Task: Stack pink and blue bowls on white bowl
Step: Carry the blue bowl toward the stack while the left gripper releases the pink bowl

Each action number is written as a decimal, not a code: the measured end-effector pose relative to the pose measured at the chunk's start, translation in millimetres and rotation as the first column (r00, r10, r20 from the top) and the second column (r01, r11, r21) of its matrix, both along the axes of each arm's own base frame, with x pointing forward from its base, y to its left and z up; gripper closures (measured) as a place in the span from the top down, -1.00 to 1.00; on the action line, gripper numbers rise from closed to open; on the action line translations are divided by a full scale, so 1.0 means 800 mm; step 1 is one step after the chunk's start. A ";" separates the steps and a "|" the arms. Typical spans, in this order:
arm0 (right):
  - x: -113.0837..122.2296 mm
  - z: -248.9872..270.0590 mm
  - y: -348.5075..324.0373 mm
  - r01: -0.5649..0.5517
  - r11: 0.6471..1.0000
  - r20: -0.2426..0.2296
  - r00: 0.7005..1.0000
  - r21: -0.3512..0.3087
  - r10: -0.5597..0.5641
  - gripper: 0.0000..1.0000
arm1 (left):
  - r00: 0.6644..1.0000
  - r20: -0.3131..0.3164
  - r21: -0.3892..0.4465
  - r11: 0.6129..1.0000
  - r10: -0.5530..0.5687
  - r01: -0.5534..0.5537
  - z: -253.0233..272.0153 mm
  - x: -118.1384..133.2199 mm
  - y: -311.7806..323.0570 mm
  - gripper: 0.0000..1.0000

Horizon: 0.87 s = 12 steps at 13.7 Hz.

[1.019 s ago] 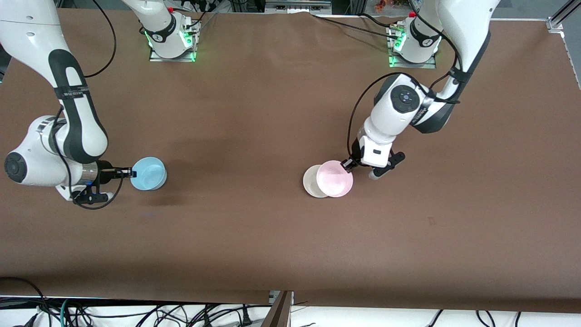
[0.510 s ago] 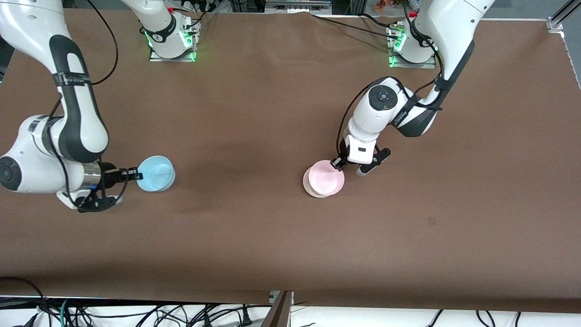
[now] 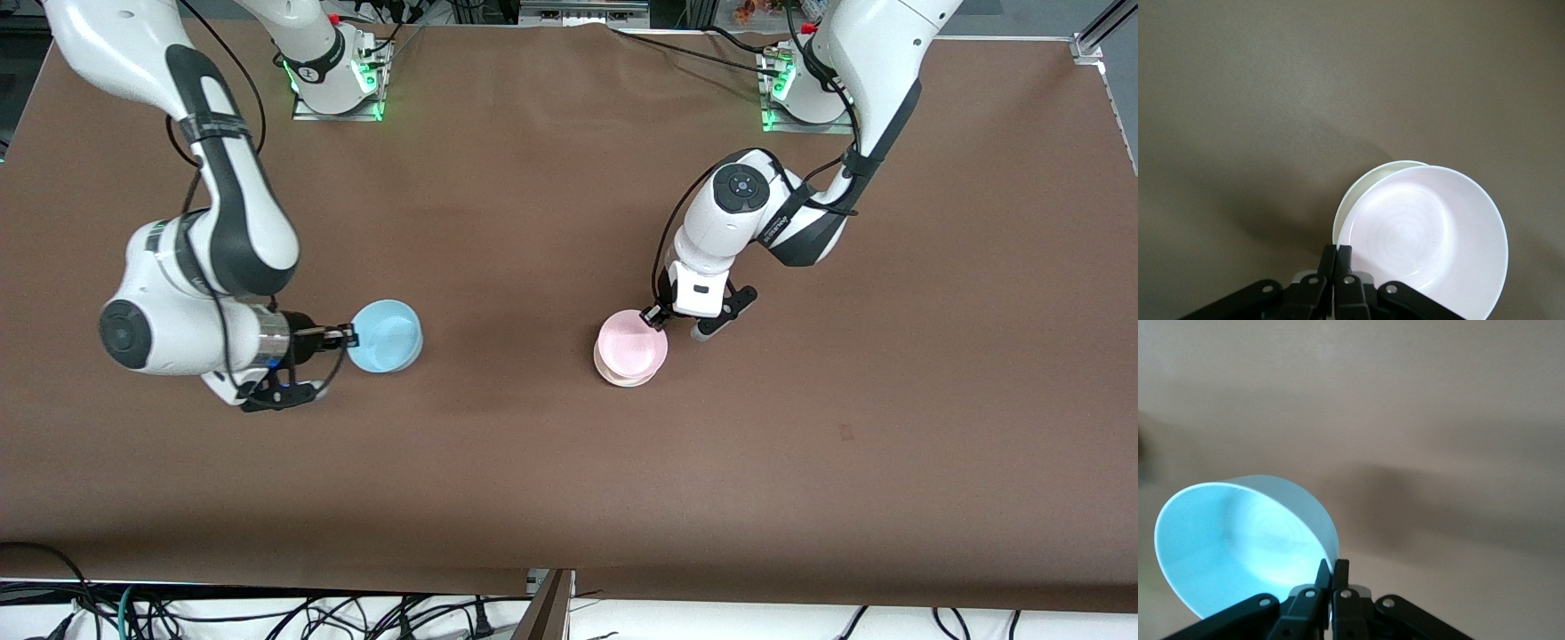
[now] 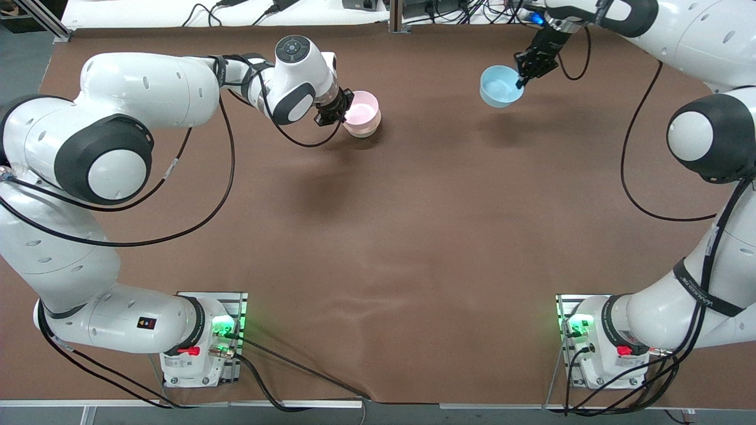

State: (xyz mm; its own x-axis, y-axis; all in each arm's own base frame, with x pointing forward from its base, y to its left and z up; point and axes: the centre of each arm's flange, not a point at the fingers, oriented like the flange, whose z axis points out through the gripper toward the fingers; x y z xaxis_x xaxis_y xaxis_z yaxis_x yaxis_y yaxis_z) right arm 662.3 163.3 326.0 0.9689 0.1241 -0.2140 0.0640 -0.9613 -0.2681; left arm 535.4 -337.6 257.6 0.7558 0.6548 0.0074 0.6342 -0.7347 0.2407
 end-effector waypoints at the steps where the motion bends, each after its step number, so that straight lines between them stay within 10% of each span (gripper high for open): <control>1: -0.005 0.001 0.028 0.027 1.000 0.002 1.000 -0.011 -0.027 -0.95 | 1.000 -0.002 -0.001 1.000 0.000 0.000 -0.002 0.000 -0.001 -0.95; 12: -0.037 0.009 0.184 0.247 0.969 0.036 0.968 0.027 -0.248 -0.95 | 1.000 0.020 0.019 1.000 0.012 -0.013 -0.019 0.010 -0.002 -0.95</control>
State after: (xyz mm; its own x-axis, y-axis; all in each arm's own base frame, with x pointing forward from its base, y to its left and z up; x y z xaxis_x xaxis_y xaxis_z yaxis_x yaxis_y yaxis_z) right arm 633.0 310.5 333.2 0.9776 -0.1165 -0.1752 -0.1645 -0.9424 -0.2914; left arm 543.7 -339.6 242.2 0.7471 0.6637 0.0349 0.6387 -0.7315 0.2389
